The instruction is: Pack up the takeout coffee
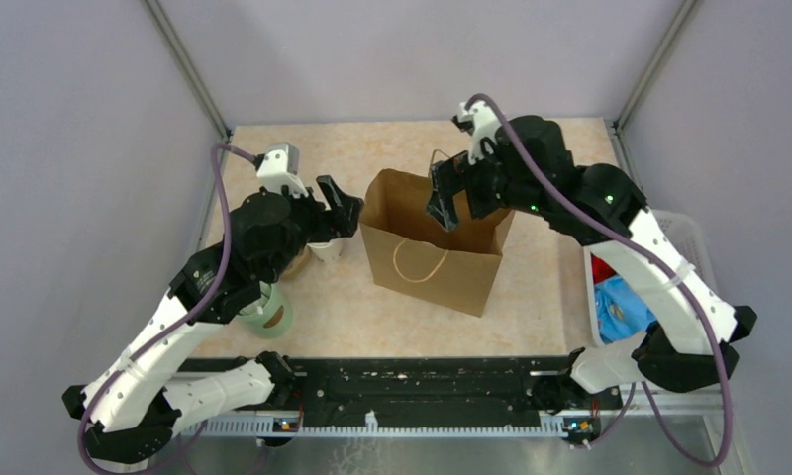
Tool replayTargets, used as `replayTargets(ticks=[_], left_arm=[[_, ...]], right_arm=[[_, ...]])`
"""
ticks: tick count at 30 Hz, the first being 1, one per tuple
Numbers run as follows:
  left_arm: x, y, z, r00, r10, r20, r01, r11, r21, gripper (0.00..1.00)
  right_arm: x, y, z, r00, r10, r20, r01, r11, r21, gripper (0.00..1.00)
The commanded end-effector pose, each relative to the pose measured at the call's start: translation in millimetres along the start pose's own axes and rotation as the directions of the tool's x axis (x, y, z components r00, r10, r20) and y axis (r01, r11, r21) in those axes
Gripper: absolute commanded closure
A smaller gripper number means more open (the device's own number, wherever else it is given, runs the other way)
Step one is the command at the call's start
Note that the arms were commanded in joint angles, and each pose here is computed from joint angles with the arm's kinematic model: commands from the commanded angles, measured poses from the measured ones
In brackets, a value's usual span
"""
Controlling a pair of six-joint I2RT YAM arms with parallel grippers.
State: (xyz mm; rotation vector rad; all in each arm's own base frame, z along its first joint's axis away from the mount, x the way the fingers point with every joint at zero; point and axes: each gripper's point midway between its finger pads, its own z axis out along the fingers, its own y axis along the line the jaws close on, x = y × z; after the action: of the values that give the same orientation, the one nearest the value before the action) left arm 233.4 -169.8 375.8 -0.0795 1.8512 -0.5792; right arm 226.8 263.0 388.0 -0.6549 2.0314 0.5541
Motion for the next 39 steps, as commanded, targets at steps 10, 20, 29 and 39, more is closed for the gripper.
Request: replayTargets(ticks=[10,20,29,39], left_arm=[[37.1,68.9,-41.0,0.978,-0.123,-0.169,0.051,0.926,-0.374,0.22],[105.4,134.9,-64.5,0.944,-0.262,-0.201,0.079,0.770,-0.633,0.01],[79.5,198.4,-19.2,0.949,-0.232,-0.215,-0.026,0.622,-0.783,0.04],[32.8,223.2,-33.5,0.980,-0.179,-0.091,0.016,0.519,-0.855,0.24]], right_arm=[[-40.2,-27.6,-68.8,0.963,0.012,0.268,-0.043,0.993,0.110,0.01],[-21.2,-30.7,-67.8,0.969,-0.002,0.248,-0.026,0.993,0.111,0.01],[-14.1,-26.2,-67.2,0.974,-0.016,0.226,-0.003,0.997,0.082,0.01],[-13.2,-28.1,-71.3,0.973,-0.021,0.231,0.001,0.996,0.089,0.01]])
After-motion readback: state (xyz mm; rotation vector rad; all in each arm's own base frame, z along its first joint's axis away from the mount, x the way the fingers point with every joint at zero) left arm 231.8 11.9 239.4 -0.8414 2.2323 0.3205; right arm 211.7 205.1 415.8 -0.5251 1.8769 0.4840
